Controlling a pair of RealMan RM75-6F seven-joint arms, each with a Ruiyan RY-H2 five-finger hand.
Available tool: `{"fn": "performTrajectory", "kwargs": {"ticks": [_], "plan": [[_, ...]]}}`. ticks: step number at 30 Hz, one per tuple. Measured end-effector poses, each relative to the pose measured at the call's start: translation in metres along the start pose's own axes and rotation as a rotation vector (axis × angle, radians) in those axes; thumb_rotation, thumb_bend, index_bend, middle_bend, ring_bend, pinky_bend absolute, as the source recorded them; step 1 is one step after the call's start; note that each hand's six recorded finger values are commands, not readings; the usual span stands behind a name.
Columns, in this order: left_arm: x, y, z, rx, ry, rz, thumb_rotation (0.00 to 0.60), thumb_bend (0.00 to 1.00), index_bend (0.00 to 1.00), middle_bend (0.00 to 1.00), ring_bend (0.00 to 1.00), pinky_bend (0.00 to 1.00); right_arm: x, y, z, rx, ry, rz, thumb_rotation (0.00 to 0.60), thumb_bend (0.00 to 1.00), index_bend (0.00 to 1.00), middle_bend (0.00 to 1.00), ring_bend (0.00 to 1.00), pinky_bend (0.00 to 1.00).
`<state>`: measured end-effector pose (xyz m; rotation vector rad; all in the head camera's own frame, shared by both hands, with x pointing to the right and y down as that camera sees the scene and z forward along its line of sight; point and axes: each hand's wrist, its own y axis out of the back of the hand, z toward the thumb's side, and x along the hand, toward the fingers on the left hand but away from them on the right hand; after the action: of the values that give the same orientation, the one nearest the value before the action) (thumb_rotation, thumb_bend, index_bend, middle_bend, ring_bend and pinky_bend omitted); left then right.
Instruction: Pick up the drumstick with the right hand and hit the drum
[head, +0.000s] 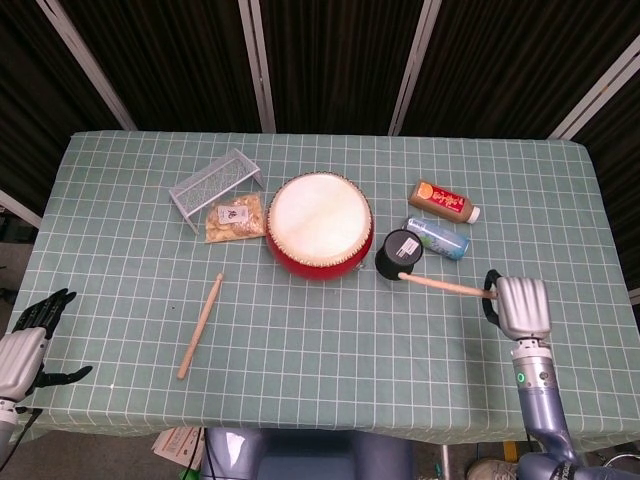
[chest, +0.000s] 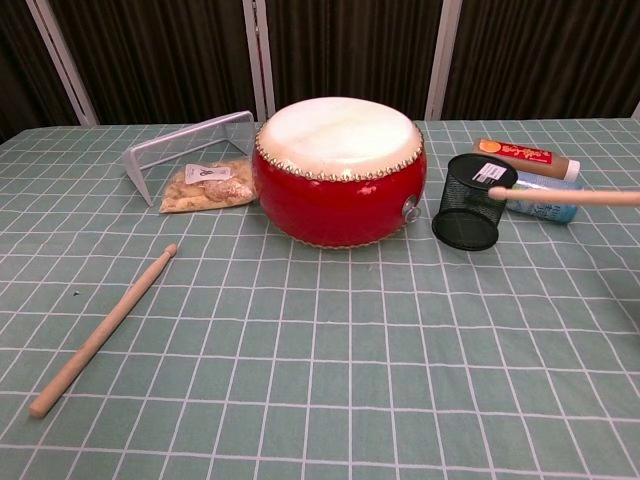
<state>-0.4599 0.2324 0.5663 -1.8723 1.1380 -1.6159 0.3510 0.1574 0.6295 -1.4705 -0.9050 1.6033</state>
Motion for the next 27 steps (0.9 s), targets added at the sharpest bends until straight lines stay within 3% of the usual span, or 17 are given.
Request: {"fn": "performTrajectory", "kwargs": {"ticks": [7, 13, 23, 27], "plan": [[-0.001, 0.000, 0.001, 0.023, -0.010, 0.008, 0.600, 0.00, 0.00, 0.00, 0.00, 0.00, 0.014, -0.024, 0.013, -0.022, 0.016, 0.065, 0.600, 0.55, 0.95, 1.00, 1.00, 1.00], [-0.002, 0.001, -0.001, 0.026, -0.015, 0.021, 0.600, 0.00, 0.00, 0.00, 0.00, 0.00, 0.016, -0.042, 0.034, -0.050, 0.025, 0.112, 0.600, 0.55, 0.88, 1.00, 1.00, 1.00], [-0.003, 0.002, 0.000, 0.026, -0.025, 0.030, 0.600, 0.00, 0.00, 0.00, 0.00, 0.00, 0.013, -0.060, 0.046, -0.005, -0.016, 0.182, 0.600, 0.55, 0.54, 1.00, 1.00, 1.00], [-0.003, 0.002, 0.001, 0.027, -0.026, 0.034, 0.600, 0.00, 0.00, 0.00, 0.00, 0.00, 0.015, -0.061, 0.045, 0.012, -0.026, 0.190, 0.600, 0.47, 0.36, 0.97, 1.00, 0.97]]}}
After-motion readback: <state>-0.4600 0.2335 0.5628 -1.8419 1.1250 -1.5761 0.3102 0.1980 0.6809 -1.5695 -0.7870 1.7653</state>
